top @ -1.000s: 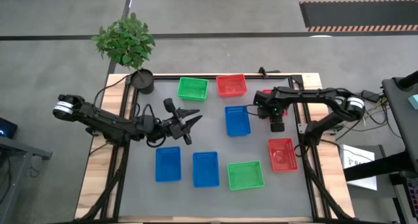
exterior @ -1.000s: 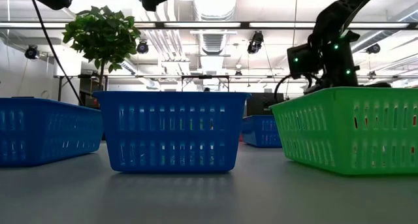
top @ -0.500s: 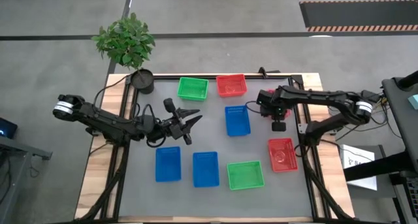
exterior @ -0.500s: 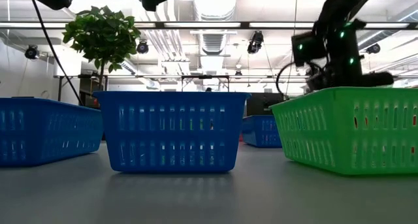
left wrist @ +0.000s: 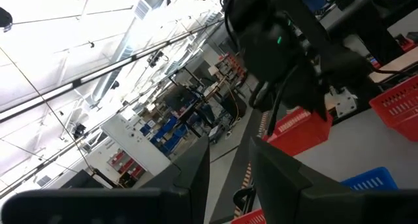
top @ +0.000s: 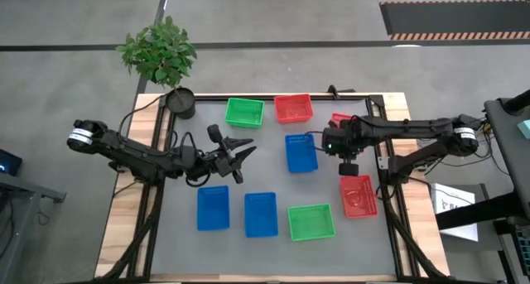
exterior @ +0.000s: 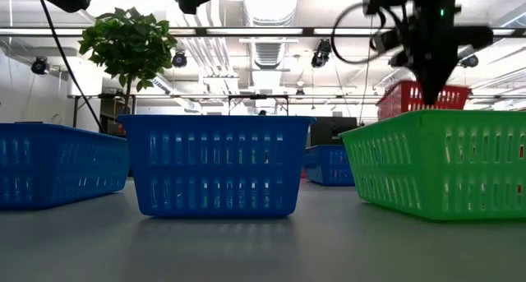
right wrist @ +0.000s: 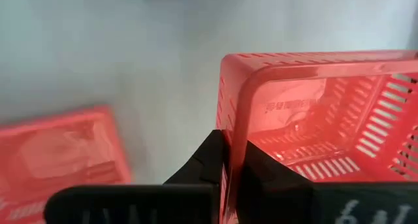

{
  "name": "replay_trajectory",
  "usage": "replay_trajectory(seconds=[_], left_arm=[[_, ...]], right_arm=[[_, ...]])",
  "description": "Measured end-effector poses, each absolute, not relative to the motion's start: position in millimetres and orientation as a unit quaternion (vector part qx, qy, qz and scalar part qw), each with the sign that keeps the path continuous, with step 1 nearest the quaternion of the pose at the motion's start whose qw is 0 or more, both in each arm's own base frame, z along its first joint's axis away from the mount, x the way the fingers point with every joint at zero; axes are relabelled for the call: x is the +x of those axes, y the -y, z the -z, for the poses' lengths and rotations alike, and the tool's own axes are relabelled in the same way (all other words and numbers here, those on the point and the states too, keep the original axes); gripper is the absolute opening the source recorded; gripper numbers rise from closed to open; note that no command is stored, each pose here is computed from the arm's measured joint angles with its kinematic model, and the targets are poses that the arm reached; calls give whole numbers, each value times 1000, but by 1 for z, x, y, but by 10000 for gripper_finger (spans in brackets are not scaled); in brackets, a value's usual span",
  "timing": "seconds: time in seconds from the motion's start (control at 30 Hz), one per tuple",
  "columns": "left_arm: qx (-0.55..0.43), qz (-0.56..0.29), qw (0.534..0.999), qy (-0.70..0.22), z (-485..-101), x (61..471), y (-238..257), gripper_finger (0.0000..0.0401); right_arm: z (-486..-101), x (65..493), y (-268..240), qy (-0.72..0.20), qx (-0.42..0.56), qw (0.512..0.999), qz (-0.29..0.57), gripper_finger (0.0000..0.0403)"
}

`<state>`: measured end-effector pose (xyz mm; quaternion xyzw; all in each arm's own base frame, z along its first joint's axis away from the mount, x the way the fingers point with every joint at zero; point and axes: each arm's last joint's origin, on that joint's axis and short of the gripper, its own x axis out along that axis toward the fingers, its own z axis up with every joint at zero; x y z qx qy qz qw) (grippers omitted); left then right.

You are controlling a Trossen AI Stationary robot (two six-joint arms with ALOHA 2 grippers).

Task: Stack baskets by color
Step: Stack the middle red bin on the bottom red bin

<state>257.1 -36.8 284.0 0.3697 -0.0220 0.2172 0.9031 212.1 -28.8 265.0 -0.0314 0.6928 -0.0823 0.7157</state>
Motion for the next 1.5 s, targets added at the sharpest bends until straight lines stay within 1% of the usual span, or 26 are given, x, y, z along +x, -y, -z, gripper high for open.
replay_trajectory(seconds=[0.23,0.47,0.57,0.7,0.87,1.13,1.33,1.5], left_arm=[[370,-217,903,21,-284,257,37,93],[370,-213,904,22,-284,257,39,93],[370,-212,904,22,-284,257,39,93],[369,-211,905,23,-284,257,40,93],[368,-212,905,24,-284,257,40,93],[368,-212,905,25,-284,257,40,93],[368,-212,905,25,-284,257,40,93],[369,-212,905,25,-284,257,40,93]], right_arm=[[-285,232,-20,-704,-35,705,79,8],[-291,242,-83,-703,-45,707,67,8],[-293,238,-109,-701,-34,710,57,8],[-291,226,-140,-710,-15,702,53,8],[-286,206,-172,-712,-19,700,54,8],[-271,179,-196,-722,-45,687,71,8],[-257,175,-192,-733,-64,672,82,8],[-253,175,-192,-734,-70,671,77,8]])
